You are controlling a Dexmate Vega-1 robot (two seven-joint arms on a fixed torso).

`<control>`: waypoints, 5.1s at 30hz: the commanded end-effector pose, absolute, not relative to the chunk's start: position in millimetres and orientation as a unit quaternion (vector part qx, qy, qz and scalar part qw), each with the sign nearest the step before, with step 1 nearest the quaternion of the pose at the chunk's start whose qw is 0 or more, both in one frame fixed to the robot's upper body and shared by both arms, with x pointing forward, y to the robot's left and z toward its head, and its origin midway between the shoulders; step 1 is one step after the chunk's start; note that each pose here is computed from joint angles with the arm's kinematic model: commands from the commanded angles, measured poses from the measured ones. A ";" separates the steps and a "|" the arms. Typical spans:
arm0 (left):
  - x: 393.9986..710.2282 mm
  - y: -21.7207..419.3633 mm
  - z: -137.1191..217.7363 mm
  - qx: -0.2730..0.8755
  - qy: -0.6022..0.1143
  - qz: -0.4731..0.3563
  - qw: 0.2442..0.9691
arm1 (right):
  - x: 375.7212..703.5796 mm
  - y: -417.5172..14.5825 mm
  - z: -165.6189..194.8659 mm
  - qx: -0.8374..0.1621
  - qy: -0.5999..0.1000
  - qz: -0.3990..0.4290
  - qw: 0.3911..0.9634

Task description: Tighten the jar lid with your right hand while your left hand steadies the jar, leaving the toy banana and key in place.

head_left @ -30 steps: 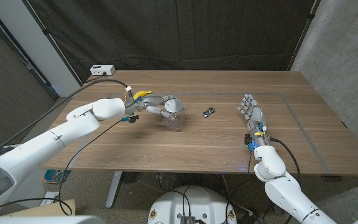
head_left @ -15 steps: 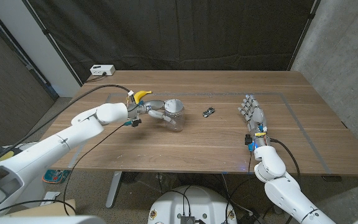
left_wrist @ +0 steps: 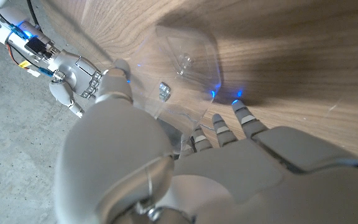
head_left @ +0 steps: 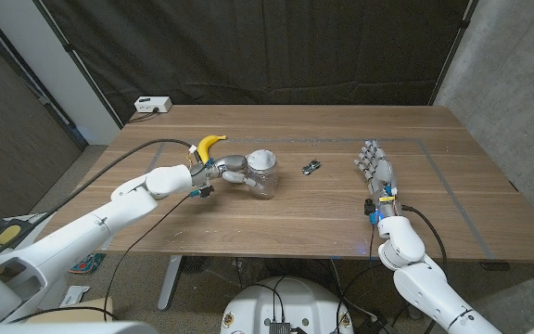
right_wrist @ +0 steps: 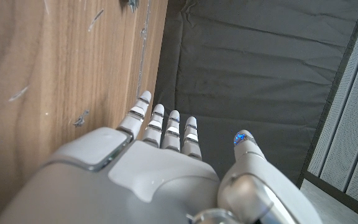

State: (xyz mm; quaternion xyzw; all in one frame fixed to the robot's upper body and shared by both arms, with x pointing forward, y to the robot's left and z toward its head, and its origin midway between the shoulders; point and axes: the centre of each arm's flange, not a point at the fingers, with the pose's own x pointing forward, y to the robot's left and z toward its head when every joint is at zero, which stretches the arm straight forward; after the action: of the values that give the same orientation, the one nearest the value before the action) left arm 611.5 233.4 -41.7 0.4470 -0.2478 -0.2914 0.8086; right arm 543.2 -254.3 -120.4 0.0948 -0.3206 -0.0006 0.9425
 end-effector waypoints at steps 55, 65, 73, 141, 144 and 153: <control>629.3 225.3 -70.5 0.455 -0.274 -0.194 0.825 | 472.9 -144.2 33.0 -0.523 -0.240 0.089 0.813; 630.3 222.9 -69.3 0.462 -0.272 -0.194 0.821 | 471.4 -118.7 47.2 -0.596 -0.222 0.103 0.764; 630.3 223.7 -68.6 0.464 -0.271 -0.192 0.821 | 473.9 -99.6 56.9 -0.646 -0.212 0.114 0.725; 627.9 221.9 -63.6 0.506 -0.266 -0.160 0.804 | 518.6 2.8 95.6 -0.855 -0.091 0.212 0.465; 628.4 222.0 -62.7 0.505 -0.267 -0.159 0.805 | 519.9 2.5 94.2 -0.856 -0.085 0.214 0.462; 631.9 220.7 -60.0 0.504 -0.267 -0.161 0.805 | 525.6 1.1 88.8 -0.858 -0.079 0.220 0.457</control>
State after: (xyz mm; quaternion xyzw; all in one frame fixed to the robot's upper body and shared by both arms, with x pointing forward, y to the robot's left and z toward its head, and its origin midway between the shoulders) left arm 628.9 220.8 -63.2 0.5071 -0.2671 -0.1614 0.8034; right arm 517.2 2.0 93.0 -0.8549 -0.0936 0.2118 0.4643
